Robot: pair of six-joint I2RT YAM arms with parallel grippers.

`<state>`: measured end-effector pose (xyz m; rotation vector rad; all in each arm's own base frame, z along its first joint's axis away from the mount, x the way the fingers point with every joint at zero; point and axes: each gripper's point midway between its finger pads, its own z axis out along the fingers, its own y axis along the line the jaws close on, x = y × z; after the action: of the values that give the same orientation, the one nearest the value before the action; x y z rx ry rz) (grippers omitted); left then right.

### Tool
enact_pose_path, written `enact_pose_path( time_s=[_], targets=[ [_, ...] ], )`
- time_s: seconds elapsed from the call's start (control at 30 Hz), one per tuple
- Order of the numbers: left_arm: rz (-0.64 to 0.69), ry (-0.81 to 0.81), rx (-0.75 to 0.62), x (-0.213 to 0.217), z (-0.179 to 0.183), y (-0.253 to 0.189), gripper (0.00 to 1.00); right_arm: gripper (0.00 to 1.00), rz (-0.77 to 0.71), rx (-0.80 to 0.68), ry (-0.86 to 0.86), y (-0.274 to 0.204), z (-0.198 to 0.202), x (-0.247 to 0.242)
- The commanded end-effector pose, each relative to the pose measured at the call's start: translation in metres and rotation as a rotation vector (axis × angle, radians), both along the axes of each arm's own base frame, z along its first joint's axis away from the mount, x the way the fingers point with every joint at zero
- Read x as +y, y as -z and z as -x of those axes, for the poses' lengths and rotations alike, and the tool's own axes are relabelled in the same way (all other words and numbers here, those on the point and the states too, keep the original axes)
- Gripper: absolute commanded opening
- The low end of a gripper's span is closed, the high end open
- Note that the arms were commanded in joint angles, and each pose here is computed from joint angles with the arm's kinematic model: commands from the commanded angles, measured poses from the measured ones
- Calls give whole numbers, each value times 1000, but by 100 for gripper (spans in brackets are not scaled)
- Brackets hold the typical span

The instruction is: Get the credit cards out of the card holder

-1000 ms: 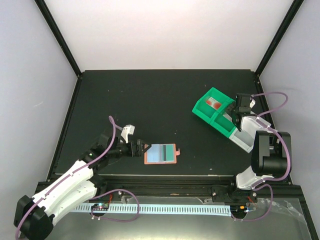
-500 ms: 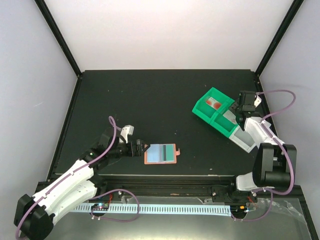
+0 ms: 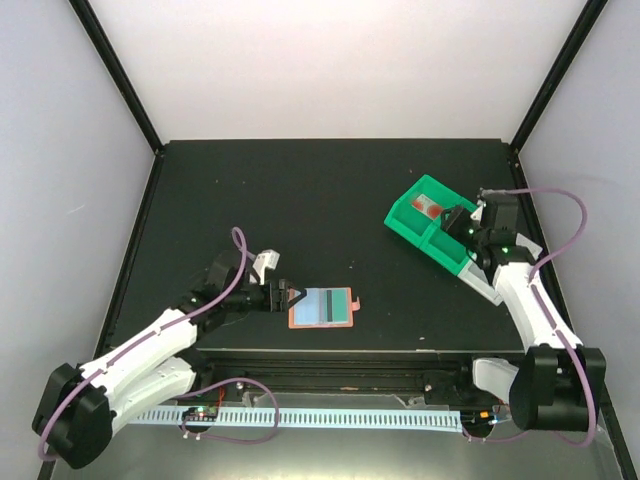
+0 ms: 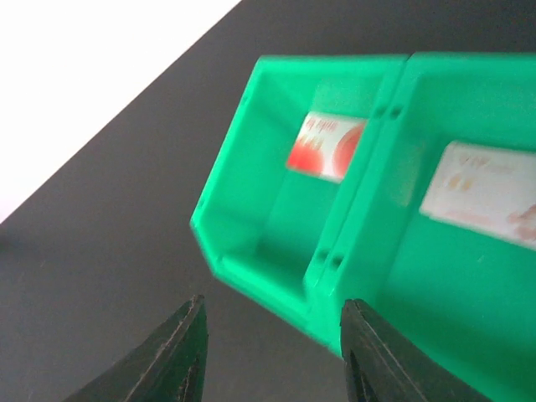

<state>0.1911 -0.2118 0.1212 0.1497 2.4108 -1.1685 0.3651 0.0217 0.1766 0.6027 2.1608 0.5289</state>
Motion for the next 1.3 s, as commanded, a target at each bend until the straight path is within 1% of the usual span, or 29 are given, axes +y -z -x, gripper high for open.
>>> enact_pose_path(
  time_s=[0.0,0.07,0.1,0.3,0.5,0.67,0.8,1.0,1.13,1.27],
  targets=[
    [55,55,-37,-12,-3,-10,71,46,-79,-9,-206,3,27,46],
    [57,56,-31,-13,-4,-7,65,46,-75,-8,-259,11,36,60],
    [54,53,-27,-13,-5,-4,63,46,-76,-2,-279,16,41,67],
    [71,76,7,-19,-4,8,63,46,-93,68,-411,49,73,114],
    [99,94,42,-22,2,20,60,47,-100,85,-568,60,116,172],
    [112,91,63,-22,4,26,59,47,-132,89,-652,64,147,207],
    [122,87,71,-22,5,29,59,47,-122,101,-718,64,166,235],
    [108,71,104,-19,7,41,59,47,-91,116,-762,71,177,261],
    [101,64,121,-18,9,46,59,47,-24,159,-791,89,179,275],
    [98,65,127,-18,9,47,59,47,-13,189,-811,103,181,285]
  ],
)
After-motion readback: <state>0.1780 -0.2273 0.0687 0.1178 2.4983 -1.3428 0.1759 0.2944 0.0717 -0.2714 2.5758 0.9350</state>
